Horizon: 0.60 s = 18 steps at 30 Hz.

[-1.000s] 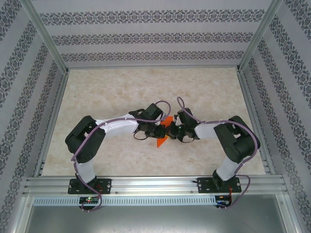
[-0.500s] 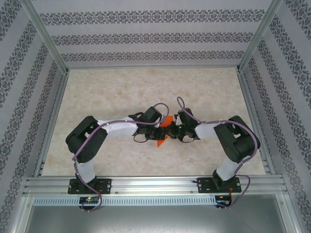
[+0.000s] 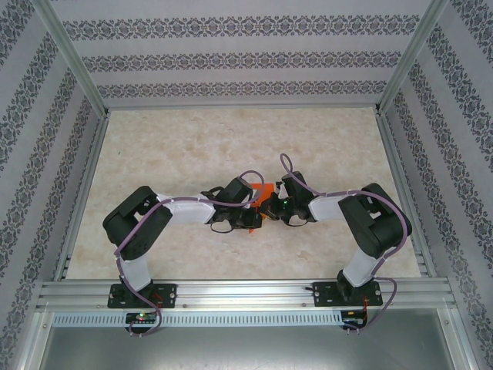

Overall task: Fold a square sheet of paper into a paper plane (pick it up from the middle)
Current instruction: Third fold the triangle at the center of the table.

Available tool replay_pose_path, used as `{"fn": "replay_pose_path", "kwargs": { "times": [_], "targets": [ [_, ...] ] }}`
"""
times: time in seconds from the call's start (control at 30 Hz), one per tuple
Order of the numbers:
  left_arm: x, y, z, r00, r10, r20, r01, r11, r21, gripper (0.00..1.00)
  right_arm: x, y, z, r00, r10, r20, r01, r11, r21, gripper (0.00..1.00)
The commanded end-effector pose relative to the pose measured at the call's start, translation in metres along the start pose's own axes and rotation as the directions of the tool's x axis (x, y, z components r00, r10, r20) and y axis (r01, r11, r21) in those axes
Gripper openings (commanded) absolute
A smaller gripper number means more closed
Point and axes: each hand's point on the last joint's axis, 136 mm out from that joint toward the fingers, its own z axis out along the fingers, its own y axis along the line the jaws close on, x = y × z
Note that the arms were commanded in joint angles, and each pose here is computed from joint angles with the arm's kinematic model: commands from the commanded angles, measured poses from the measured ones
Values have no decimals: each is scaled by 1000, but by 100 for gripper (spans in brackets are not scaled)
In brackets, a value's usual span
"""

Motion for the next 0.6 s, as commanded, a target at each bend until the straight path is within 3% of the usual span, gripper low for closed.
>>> {"fn": "replay_pose_path", "kwargs": {
  "times": [0.0,0.23,0.57],
  "targets": [
    [-8,-9,-1,1000,21,14,-20,1000,-11,0,10,-26,6,999,40,-10,-39,996,82,4],
    [10,23,13,999,-34,-32,32,996,-80,0,9,-28,6,999,38,-12,-37,995,93,4],
    [34,46,12,988,-143,-55,140,989,-55,0,12,-37,6,999,34,-20,-31,990,134,4]
  ]
}}
